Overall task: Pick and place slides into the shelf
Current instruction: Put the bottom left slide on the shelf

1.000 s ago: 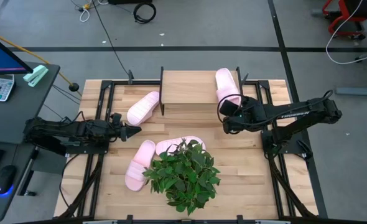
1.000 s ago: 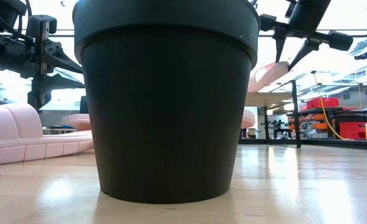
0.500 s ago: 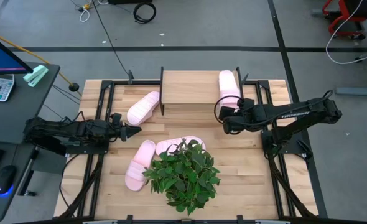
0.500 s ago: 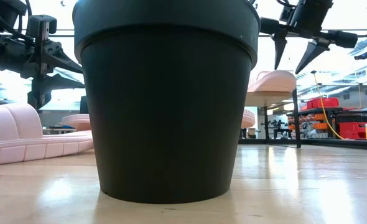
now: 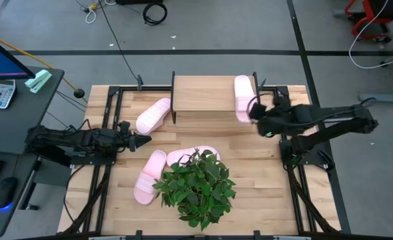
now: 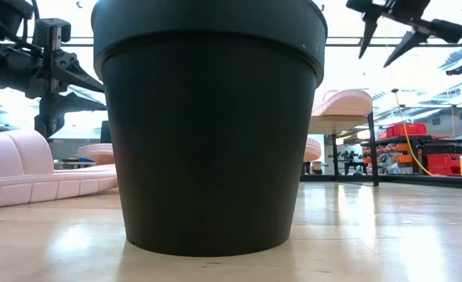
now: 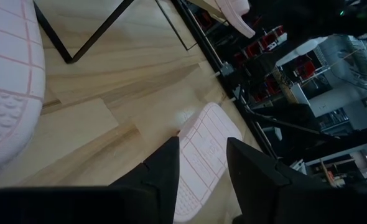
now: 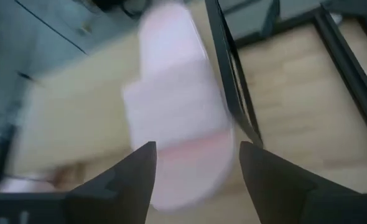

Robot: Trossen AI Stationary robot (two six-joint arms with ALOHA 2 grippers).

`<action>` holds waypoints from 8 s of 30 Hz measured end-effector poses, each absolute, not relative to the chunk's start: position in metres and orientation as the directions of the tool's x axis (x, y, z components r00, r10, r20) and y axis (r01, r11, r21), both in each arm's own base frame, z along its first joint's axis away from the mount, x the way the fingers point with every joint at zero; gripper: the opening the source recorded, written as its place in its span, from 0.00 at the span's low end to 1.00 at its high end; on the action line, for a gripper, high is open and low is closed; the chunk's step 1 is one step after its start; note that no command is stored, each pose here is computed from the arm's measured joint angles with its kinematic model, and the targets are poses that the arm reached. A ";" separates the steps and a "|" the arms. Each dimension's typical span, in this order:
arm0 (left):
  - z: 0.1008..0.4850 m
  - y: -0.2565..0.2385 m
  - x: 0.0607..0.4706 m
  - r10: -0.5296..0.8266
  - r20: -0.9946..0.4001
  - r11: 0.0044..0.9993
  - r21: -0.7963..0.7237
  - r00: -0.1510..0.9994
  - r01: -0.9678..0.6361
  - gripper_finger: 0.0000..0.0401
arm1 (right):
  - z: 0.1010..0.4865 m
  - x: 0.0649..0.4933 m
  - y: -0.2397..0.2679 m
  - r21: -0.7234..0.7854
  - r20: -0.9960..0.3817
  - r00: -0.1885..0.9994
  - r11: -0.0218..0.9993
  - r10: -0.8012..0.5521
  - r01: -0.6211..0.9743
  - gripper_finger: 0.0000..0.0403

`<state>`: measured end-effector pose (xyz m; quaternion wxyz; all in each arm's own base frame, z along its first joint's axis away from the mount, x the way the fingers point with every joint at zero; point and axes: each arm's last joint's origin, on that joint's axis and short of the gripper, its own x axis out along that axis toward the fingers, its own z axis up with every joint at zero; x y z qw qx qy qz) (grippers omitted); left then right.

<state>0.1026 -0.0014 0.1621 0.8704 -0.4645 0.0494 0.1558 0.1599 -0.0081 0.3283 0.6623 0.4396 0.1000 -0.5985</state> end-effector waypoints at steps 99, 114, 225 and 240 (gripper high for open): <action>0.202 -0.175 0.154 -0.480 -0.805 0.099 -0.445 0.349 -0.890 0.22 | 0.349 0.104 0.000 0.292 -0.765 0.486 0.445 -0.423 0.847 0.56; 0.200 -0.184 0.155 -0.577 -0.772 0.095 -0.389 0.268 -0.916 0.21 | 0.342 0.102 0.004 0.276 -0.770 0.488 0.476 -0.411 0.835 0.56; 0.218 -0.325 0.213 0.082 -0.997 0.945 0.075 0.007 -0.317 0.07 | 0.333 0.114 0.004 0.199 -0.759 0.456 0.501 -0.465 0.842 0.56; 0.215 -0.322 0.209 0.159 -0.987 0.930 0.151 -0.003 -0.336 0.17 | 0.333 0.115 0.005 0.201 -0.769 0.452 0.501 -0.452 0.842 0.56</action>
